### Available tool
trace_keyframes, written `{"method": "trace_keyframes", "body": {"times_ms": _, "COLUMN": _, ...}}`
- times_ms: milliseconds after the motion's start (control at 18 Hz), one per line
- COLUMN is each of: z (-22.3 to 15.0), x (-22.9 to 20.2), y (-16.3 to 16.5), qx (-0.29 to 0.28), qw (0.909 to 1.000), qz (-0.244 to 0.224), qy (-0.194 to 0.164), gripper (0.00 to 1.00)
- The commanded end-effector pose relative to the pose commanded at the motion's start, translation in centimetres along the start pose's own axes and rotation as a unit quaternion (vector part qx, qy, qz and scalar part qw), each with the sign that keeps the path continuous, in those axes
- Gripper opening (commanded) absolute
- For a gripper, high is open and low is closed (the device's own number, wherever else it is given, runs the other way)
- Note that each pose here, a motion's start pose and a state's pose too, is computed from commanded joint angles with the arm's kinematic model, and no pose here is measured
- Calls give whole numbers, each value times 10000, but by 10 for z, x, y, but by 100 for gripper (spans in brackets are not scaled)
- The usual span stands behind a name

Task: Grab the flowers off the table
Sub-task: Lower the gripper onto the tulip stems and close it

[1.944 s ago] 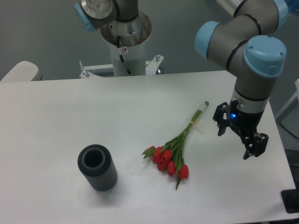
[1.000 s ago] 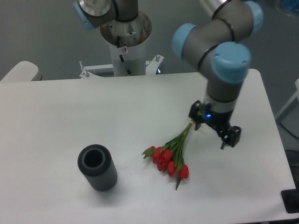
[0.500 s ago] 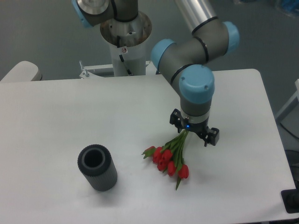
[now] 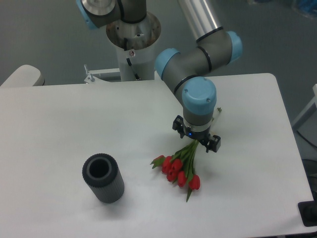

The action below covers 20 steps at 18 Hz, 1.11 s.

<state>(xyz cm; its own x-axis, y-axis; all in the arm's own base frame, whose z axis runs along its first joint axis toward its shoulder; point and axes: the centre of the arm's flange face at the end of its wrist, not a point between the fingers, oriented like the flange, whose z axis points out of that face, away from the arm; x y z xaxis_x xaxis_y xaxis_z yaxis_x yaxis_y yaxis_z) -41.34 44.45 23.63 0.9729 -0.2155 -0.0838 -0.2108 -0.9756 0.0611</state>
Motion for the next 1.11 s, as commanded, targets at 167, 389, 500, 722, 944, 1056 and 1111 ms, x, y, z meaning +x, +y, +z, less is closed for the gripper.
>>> {"method": "trace_keyframes", "body": {"times_ms": 167, "z": 10, "x": 7, "y": 0, "qx": -31, "qw": 9999, "qz": -60, "qy": 93, "gripper": 100}}
{"method": "trace_keyframes", "body": {"times_ms": 389, "z": 23, "x": 16, "y": -3, "qx": -15, "qw": 9999, "qz": -61, "qy": 80, "gripper": 100}}
{"method": "trace_keyframes", "body": {"times_ms": 500, "z": 32, "x": 21, "y": -10, "qx": 27, "qw": 9999, "qz": -117, "qy": -25, "gripper": 100}}
{"method": "trace_keyframes", "body": {"times_ms": 722, "z": 36, "x": 21, "y": -10, "qx": 43, "qw": 9999, "qz": -121, "qy": -59, "gripper": 100}}
{"method": "trace_keyframes", "body": {"times_ms": 944, "z": 41, "x": 16, "y": -11, "qx": 38, "qw": 9999, "qz": -105, "qy": -52, "gripper": 100}}
{"method": "trace_keyframes", "body": {"times_ms": 1056, "z": 44, "x": 17, "y": -11, "qx": 35, "qw": 9999, "qz": -104, "qy": -45, "gripper": 100}}
{"method": "trace_keyframes", "body": {"times_ms": 1111, "z": 44, "x": 16, "y": -10, "qx": 56, "qw": 9999, "qz": -124, "qy": -92, "gripper": 100}}
